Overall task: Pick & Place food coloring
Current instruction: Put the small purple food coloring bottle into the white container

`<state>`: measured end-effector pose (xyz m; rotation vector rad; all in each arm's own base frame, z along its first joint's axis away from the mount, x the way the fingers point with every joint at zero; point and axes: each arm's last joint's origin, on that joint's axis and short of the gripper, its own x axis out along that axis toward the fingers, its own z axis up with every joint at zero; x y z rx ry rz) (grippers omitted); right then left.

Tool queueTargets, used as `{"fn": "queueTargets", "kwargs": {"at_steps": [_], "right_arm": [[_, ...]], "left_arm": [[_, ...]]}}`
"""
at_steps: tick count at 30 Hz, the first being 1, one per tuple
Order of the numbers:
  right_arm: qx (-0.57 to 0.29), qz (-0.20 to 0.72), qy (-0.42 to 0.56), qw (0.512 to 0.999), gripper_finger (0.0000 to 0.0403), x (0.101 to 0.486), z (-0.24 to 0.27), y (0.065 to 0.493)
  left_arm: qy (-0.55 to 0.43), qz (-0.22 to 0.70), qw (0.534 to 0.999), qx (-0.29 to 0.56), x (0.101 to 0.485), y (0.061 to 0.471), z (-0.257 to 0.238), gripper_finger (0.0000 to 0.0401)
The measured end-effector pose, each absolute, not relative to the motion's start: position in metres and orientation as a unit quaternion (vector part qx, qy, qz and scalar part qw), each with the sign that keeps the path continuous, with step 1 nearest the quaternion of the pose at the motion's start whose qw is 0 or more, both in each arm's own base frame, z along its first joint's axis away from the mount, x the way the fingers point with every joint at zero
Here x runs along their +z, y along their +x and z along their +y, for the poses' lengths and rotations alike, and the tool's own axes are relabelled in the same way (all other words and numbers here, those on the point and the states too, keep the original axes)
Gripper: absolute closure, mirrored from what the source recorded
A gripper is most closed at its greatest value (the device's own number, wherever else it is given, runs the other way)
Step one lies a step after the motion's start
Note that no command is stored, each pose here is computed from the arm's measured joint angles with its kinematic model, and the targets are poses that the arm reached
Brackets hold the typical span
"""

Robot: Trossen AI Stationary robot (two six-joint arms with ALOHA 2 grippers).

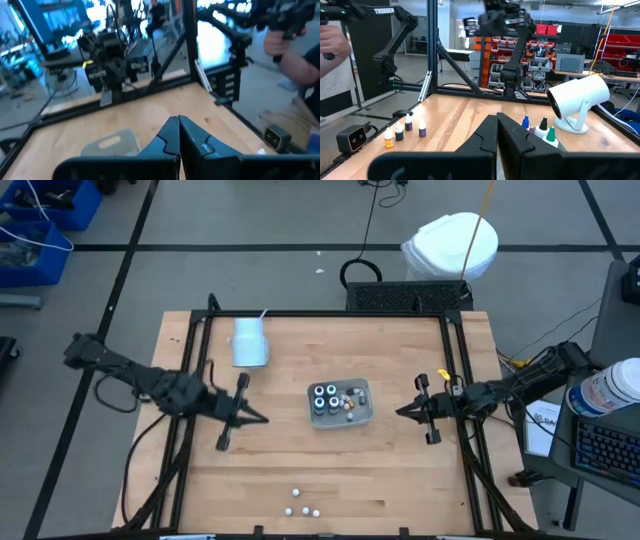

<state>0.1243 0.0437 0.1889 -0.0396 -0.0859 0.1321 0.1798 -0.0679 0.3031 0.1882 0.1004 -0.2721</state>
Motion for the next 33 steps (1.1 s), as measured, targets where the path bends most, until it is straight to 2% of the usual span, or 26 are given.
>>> {"fn": "queueTargets", "kwargs": {"at_steps": [5,11,16,25,28,33], "right_arm": [[0.066,-0.034,-0.021,0.997,0.0403,0.187,0.044,0.126],[0.067,-0.021,-0.009,0.997,0.0403,0.184,0.045,0.128],[0.067,0.005,-0.005,0.998,0.0403,0.178,0.047,0.131],[0.067,0.016,0.024,0.997,0.0403,0.174,0.052,0.143],[0.067,0.039,0.023,0.997,0.0403,0.180,0.057,0.156],[0.076,0.093,0.000,0.993,0.0403,0.186,0.076,0.192]], "left_arm": [[0.091,0.007,0.986,-0.141,0.281,0.169,-0.042,0.0399],[0.087,-0.043,0.987,-0.126,0.267,0.136,-0.034,0.0399],[0.057,-0.037,0.995,-0.074,0.237,0.119,-0.028,0.0400],[0.044,-0.014,0.998,-0.052,0.220,0.116,-0.025,0.0400],[0.030,-0.010,0.999,-0.043,0.215,0.116,-0.025,0.0397],[-0.046,-0.019,0.999,-0.007,0.217,0.116,-0.023,0.0382]]}}
